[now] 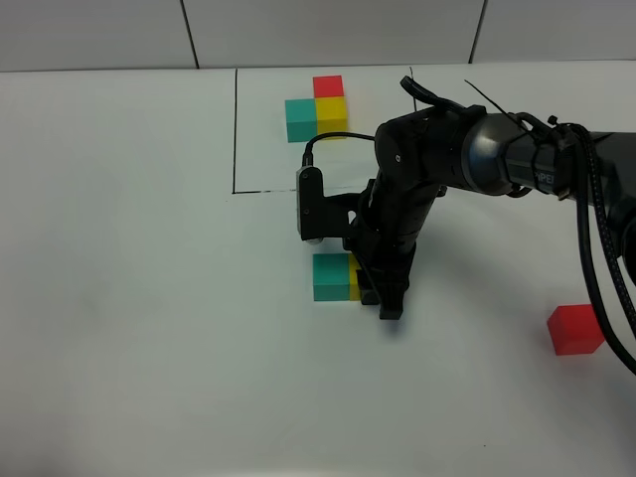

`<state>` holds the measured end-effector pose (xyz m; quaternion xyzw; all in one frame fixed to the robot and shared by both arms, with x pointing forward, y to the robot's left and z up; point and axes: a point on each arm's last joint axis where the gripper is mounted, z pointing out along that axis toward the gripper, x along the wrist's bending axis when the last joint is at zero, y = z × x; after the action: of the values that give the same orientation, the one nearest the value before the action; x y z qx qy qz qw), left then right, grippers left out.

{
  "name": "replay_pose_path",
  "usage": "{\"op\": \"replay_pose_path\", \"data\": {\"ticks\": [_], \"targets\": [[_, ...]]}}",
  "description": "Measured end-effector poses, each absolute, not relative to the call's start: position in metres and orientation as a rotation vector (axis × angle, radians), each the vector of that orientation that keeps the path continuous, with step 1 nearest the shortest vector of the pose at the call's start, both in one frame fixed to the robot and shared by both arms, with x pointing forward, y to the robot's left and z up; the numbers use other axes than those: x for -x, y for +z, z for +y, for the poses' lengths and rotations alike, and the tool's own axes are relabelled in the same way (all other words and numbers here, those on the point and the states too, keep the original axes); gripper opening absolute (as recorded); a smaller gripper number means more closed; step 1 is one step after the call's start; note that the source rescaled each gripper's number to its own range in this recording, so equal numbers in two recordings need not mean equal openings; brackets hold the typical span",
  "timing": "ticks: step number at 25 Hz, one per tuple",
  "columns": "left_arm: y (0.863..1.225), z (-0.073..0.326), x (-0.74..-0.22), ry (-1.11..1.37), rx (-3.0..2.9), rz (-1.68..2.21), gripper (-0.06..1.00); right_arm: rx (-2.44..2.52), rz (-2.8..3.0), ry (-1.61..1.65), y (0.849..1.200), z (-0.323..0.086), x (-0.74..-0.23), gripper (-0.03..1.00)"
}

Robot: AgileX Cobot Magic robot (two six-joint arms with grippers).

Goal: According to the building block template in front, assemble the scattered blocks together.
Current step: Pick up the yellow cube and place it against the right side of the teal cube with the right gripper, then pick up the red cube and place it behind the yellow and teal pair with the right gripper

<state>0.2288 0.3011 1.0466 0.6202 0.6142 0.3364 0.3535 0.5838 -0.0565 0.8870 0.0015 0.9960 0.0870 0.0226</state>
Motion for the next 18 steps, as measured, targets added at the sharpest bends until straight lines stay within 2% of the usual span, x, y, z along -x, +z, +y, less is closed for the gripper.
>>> {"op": "replay_pose_path", "data": {"ticks": [2, 4, 7, 10, 13, 18], "targets": [[1.047, 0.301, -0.229, 0.87, -1.604, 1.588, 0.79, -0.016, 3.085, 0.278, 0.887, -0.057, -0.585, 0.04], [1.047, 0.301, -0.229, 0.87, -1.604, 1.588, 0.79, -0.039, 3.088, 0.287, 0.887, -0.058, -0.585, 0.18], [1.047, 0.301, -0.229, 0.87, -1.604, 1.588, 0.79, -0.061, 3.08, 0.296, 0.889, -0.06, -0.587, 0.57], [1.047, 0.301, -0.229, 0.87, -1.604, 1.588, 0.79, -0.104, 3.077, 0.291, 0.894, -0.066, -0.59, 0.88], [1.047, 0.301, -0.229, 0.87, -1.604, 1.588, 0.79, -0.191, 3.084, 0.284, 0.907, -0.076, -0.591, 0.98], [1.047, 0.301, -0.229, 0.871, -1.605, 1.587, 0.79, -0.474, 2.99, 0.286, 0.933, -0.114, -0.591, 1.0]]}}
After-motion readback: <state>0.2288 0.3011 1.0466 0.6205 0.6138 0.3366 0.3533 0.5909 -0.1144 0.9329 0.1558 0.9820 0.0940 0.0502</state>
